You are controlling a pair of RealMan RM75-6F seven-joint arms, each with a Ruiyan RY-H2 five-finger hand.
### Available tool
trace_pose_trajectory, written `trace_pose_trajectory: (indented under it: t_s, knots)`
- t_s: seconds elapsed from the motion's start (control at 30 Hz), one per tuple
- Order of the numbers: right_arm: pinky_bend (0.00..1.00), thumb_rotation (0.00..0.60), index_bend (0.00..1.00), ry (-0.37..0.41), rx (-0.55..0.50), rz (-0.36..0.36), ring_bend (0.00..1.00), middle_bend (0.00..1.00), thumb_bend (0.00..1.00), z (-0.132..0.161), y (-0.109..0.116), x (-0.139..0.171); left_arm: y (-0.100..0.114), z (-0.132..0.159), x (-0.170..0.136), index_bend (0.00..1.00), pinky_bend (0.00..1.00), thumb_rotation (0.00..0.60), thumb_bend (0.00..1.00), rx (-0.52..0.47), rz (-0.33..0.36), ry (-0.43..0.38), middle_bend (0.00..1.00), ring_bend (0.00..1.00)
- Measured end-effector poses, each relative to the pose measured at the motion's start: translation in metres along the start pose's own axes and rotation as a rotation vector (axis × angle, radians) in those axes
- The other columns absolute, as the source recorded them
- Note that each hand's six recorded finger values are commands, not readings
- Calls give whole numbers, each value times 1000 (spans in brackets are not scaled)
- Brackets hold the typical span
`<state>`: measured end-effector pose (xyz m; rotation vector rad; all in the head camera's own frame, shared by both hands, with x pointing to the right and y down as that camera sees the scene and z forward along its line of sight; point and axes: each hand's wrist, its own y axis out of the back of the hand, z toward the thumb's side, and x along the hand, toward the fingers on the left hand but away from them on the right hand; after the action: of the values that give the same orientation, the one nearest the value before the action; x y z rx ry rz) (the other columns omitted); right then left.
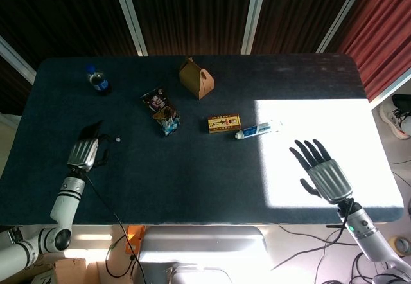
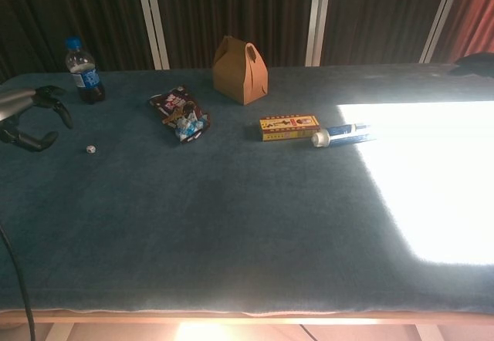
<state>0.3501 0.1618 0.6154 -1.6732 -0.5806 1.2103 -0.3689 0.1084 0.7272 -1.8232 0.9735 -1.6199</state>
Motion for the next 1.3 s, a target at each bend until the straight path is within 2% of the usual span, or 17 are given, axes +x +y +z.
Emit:
trace_pose_trajectory:
  t_s: [0.53,1.3]
  knots:
    - [0,600,0,-18,18,73,0,0,312,3,-16,-10,-23,4,30,346,30,600,571,68,-42,34,0,0]
    - [0,600,0,-42,22,118,0,0,312,2,-21,-11,-40,-1,37,309,30,600,573,166,-88,65,0,0]
